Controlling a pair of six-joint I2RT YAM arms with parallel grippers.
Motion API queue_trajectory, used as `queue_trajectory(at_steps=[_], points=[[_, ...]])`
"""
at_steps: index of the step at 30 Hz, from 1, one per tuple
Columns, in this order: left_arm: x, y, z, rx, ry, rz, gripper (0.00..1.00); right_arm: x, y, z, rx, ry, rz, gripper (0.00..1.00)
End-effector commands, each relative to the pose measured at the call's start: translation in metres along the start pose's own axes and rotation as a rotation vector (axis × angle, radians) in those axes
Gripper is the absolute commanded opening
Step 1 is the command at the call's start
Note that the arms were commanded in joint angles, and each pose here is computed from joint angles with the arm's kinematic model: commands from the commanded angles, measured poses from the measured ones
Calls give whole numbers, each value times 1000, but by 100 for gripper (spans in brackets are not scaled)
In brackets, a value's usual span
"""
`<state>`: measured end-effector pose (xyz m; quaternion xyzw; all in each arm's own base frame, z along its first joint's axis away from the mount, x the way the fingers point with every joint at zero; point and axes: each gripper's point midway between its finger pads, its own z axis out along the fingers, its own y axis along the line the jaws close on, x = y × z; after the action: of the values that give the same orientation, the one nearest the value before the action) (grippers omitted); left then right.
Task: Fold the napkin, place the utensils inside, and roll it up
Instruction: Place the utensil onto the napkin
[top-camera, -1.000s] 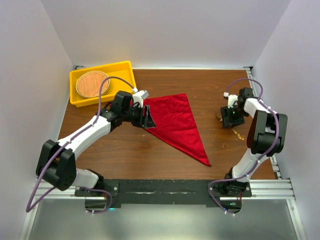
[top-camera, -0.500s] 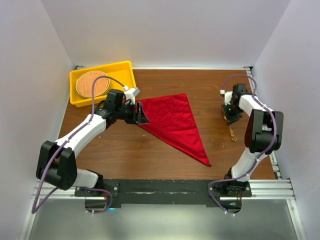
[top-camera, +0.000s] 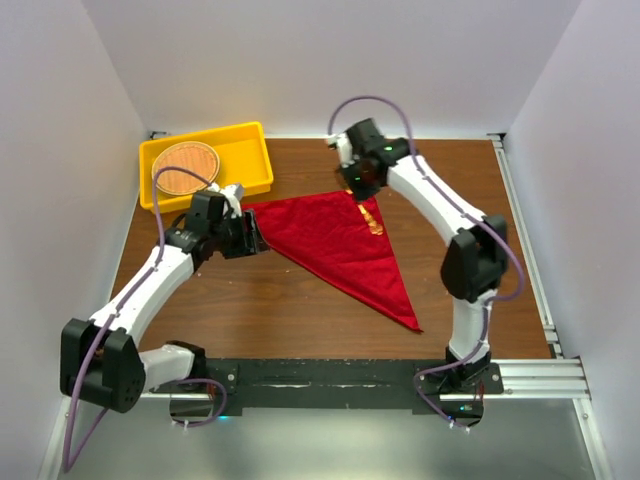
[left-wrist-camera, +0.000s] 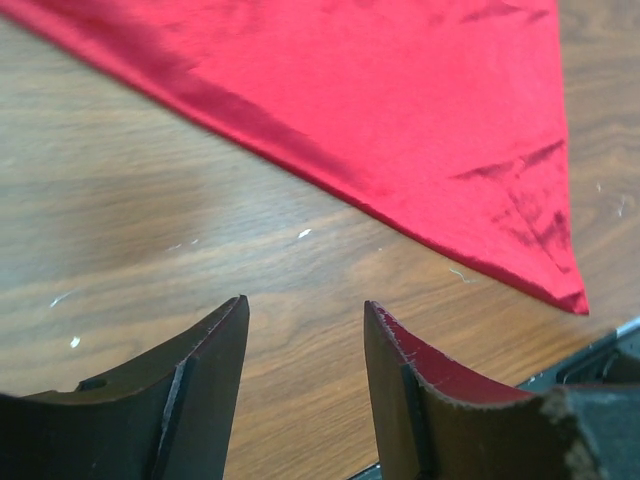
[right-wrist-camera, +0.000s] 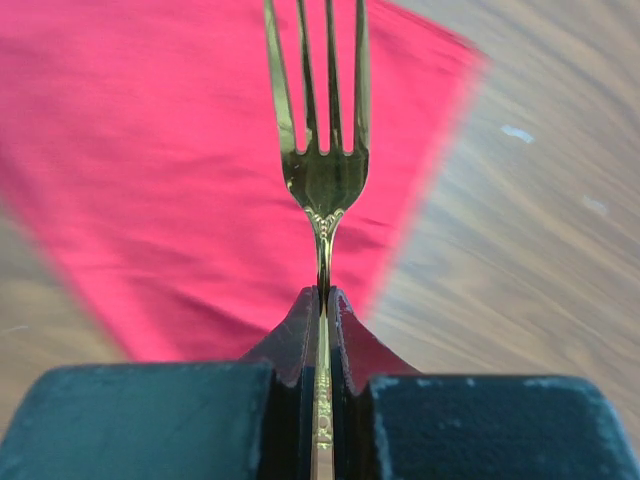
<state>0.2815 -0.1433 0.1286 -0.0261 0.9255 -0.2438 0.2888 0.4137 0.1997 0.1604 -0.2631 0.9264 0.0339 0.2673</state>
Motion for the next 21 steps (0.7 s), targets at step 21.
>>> queue_trajectory(at_steps=[21], points=[[-43, -10, -54, -87, -144, -185, 58, 26, 182, 61, -269, 185, -319, 0]])
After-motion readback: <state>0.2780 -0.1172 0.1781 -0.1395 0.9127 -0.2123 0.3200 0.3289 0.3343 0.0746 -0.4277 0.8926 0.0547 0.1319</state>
